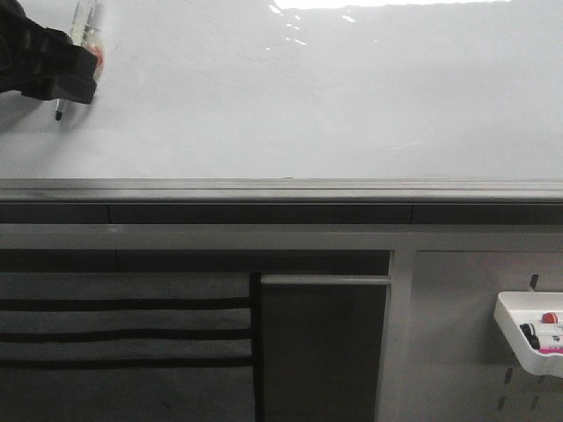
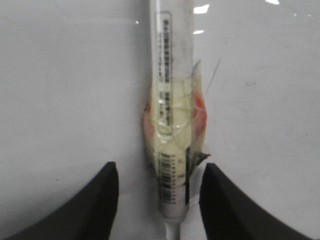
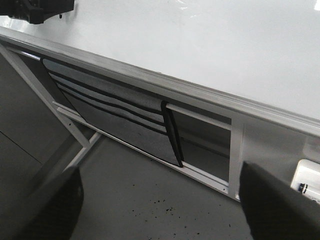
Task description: Write number 3 on whiteboard
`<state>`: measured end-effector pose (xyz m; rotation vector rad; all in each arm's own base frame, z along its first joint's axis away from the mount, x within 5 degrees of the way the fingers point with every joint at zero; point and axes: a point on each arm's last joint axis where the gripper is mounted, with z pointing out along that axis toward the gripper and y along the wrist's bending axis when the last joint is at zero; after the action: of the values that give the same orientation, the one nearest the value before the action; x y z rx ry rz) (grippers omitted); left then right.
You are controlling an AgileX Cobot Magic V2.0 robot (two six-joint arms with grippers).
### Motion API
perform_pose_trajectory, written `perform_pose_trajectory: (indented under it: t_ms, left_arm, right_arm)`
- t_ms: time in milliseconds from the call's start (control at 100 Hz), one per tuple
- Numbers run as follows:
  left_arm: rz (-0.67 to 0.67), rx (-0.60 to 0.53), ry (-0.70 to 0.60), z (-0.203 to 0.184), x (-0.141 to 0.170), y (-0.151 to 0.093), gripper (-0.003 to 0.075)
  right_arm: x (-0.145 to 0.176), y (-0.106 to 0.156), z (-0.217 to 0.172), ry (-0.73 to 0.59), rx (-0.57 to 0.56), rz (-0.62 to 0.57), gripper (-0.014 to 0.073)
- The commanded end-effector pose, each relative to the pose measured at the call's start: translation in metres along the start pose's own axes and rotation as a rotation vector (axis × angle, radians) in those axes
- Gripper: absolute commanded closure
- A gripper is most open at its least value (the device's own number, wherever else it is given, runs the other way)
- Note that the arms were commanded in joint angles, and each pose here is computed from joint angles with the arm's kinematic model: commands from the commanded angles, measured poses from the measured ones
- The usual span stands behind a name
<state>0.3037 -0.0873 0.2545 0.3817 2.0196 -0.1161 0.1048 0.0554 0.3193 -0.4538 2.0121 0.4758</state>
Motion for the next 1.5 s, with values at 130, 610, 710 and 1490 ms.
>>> perform_pose_trajectory:
  t_ms: [130, 610, 710, 1490]
  left_arm:
    - [-0.008, -0.006, -0.138, -0.007, -0.024, 0.0, 0.0611]
    - [0.021, 0.0, -0.005, -0.049, -0.032, 0.002, 0.0738]
    - [0.07, 0.013, 0.108, -0.074, -0.035, 0.001, 0.0738]
    - [0.592, 0.809, 0.245, -0.19, -0.022, -0.102, 0.0738]
  right_arm:
    - [-0.016, 0.0, -0.004, -0.088, 0.014, -0.001, 0.0023]
    - [-0.034, 0.013, -0.013, -0.004, -0.095, -0.001, 0.0023]
    - [-0.042, 0.016, -0.007, 0.12, -0.158, -0.006, 0.0023]
    - [-0.091, 0.073, 0.049, 0.319, -0.642, -0.41, 0.0039]
